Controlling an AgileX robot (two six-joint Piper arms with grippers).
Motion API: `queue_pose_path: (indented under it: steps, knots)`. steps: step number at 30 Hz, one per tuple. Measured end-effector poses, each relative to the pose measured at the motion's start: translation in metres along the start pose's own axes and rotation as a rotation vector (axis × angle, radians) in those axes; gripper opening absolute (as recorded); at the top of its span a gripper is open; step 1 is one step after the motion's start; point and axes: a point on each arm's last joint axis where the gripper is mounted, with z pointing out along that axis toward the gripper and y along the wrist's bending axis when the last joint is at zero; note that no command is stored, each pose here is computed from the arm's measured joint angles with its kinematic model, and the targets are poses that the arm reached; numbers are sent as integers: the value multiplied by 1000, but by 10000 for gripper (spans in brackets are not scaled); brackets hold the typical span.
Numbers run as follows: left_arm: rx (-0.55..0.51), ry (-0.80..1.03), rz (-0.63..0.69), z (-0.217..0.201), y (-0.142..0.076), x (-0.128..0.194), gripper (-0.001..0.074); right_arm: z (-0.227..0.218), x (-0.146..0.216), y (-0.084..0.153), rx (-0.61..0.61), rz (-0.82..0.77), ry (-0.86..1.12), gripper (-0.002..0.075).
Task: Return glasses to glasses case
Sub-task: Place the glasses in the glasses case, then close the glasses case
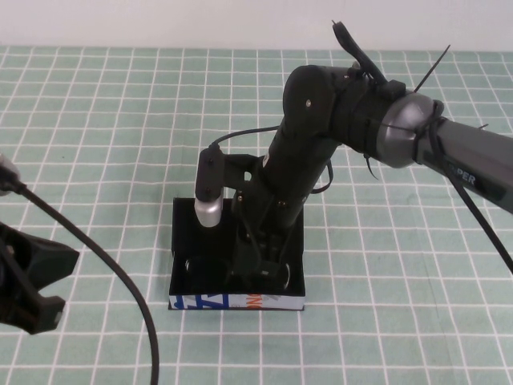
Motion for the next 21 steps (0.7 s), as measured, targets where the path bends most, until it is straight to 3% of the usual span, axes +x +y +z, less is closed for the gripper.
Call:
queue_pose_path:
  steps: [8,14,21]
  knots:
    - [0,0,0,0,0,0,-2,-7,-5,-2,21,-12,-17,123]
    - [16,30,11,9,2,-2,-2,-37,-26,-7,116,-24,-92,22]
    - [203,105,50,49,-5,11,-2,-78,-36,-17,202,204,-201,-9]
